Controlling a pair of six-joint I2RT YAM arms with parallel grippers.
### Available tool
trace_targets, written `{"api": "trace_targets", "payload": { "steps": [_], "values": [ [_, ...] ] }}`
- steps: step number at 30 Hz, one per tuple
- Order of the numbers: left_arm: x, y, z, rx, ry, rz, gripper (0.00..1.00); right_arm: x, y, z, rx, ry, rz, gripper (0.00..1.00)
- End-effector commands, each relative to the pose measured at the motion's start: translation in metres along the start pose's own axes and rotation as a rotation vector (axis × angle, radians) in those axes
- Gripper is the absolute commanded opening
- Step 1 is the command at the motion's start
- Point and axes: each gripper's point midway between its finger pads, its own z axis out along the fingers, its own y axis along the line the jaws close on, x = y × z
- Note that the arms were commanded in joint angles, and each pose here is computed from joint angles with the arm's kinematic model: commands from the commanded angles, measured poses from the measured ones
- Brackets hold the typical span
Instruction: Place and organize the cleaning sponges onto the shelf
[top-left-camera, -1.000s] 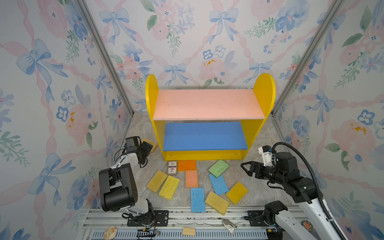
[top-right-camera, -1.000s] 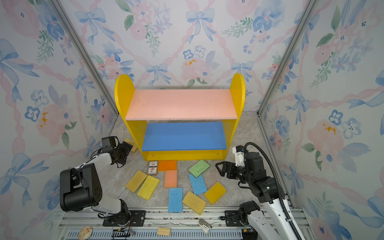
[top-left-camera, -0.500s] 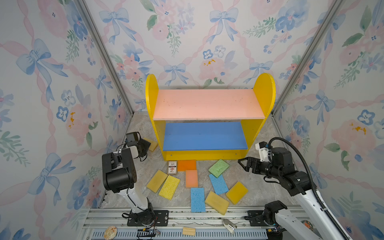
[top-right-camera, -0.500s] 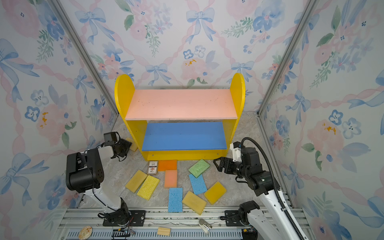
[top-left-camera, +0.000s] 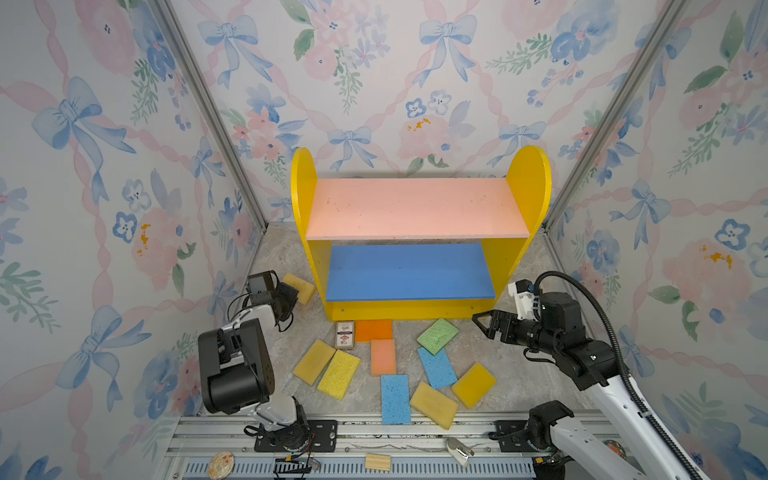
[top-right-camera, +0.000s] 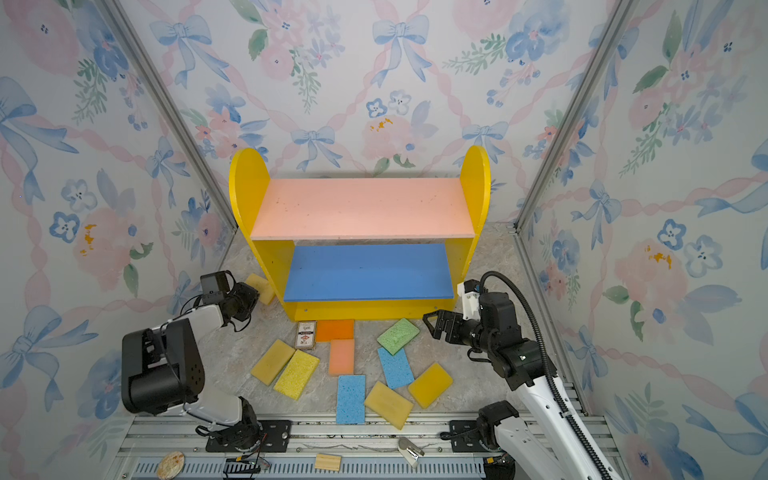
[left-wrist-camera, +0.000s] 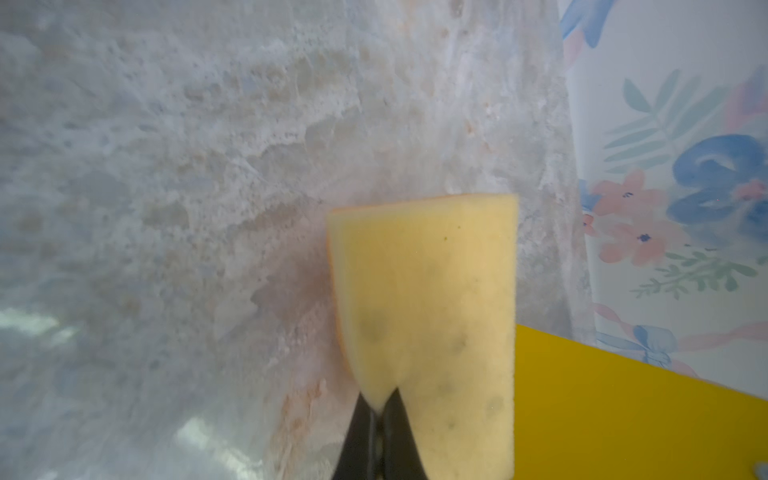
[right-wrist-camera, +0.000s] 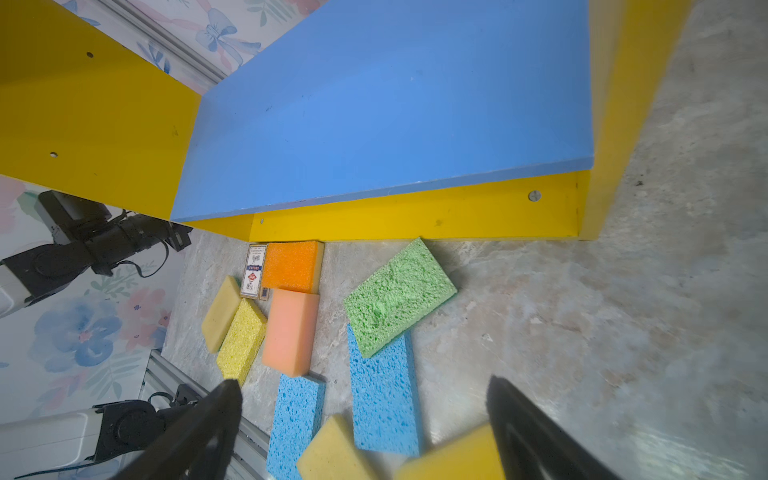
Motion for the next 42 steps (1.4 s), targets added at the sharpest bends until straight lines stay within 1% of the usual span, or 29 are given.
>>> {"api": "trace_targets", "payload": {
  "steps": [1, 3, 6, 7, 8, 9, 10, 11, 13, 14, 17, 20, 22, 24, 26, 28, 29, 31, 34, 35, 39, 42],
  "values": [
    [0.010, 0.008, -0.037, 0.024, -0.048, 0.029, 0.00, -0.002, 0.014, 0.004, -0.031, 0.000, -0.016, 0.95],
    [0.013, 0.009, -0.066, 0.087, -0.118, -0.010, 0.00, 0.000, 0.023, 0.008, -0.048, 0.019, -0.035, 0.95],
    [0.008, -0.014, -0.121, 0.279, -0.269, -0.070, 0.00, 0.008, 0.043, 0.013, -0.072, 0.084, -0.100, 0.95],
    [0.008, -0.025, -0.134, 0.334, -0.285, -0.064, 0.00, 0.010, 0.047, 0.013, -0.069, 0.099, -0.125, 0.95],
    [0.011, -0.041, -0.144, 0.384, -0.268, -0.023, 0.00, 0.013, 0.053, 0.013, -0.069, 0.112, -0.150, 0.95],
    [0.013, -0.051, -0.153, 0.425, -0.266, -0.033, 0.00, 0.015, 0.058, 0.013, -0.070, 0.119, -0.171, 0.95],
    [0.012, -0.061, -0.168, 0.472, -0.296, -0.040, 0.00, 0.016, 0.063, 0.012, -0.075, 0.122, -0.184, 0.95],
    [0.010, -0.074, -0.184, 0.517, -0.328, -0.022, 0.00, 0.017, 0.069, 0.010, -0.087, 0.126, -0.197, 0.96],
    [0.002, -0.098, -0.225, 0.613, -0.429, -0.019, 0.00, 0.017, 0.076, 0.006, -0.092, 0.122, -0.215, 0.96],
    [-0.003, -0.109, -0.251, 0.668, -0.488, -0.016, 0.00, 0.016, 0.078, 0.003, -0.090, 0.118, -0.221, 0.96],
    [-0.012, -0.146, -0.337, 0.809, -0.615, 0.068, 0.00, 0.013, 0.081, -0.004, -0.092, 0.095, -0.219, 0.96],
    [-0.003, -0.168, -0.390, 0.909, -0.642, 0.153, 0.00, 0.011, 0.084, -0.008, -0.103, 0.082, -0.212, 0.96],
    [0.010, -0.176, -0.412, 0.973, -0.616, 0.197, 0.00, 0.010, 0.088, -0.012, -0.115, 0.075, -0.213, 0.96],
    [0.026, -0.180, -0.427, 1.044, -0.564, 0.237, 0.00, 0.009, 0.094, -0.018, -0.134, 0.067, -0.225, 0.96],
    [0.045, -0.182, -0.424, 1.091, -0.461, 0.259, 0.00, 0.009, 0.102, -0.025, -0.160, 0.061, -0.259, 0.96],
    [0.063, -0.179, -0.411, 1.113, -0.346, 0.272, 0.00, 0.010, 0.110, -0.035, -0.180, 0.047, -0.303, 0.96],
    [0.070, -0.175, -0.404, 1.110, -0.309, 0.284, 0.00, 0.010, 0.112, -0.039, -0.189, 0.034, -0.320, 0.96],
    [0.081, -0.166, -0.386, 1.075, -0.246, 0.303, 0.00, 0.010, 0.122, -0.047, -0.229, 0.011, -0.345, 0.96],
    [0.099, -0.150, -0.350, 1.039, -0.118, 0.279, 0.00, 0.015, 0.140, -0.053, -0.314, 0.004, -0.380, 0.96],
    [0.103, -0.142, -0.332, 1.012, -0.080, 0.257, 0.00, 0.018, 0.148, -0.054, -0.338, 0.007, -0.397, 0.95],
    [0.118, -0.125, -0.298, 0.969, 0.012, 0.237, 0.00, 0.032, 0.177, -0.048, -0.387, 0.029, -0.489, 0.96],
    [0.126, -0.120, -0.281, 0.941, 0.068, 0.229, 0.01, 0.039, 0.197, -0.033, -0.408, 0.058, -0.520, 0.96]
  ]
}}
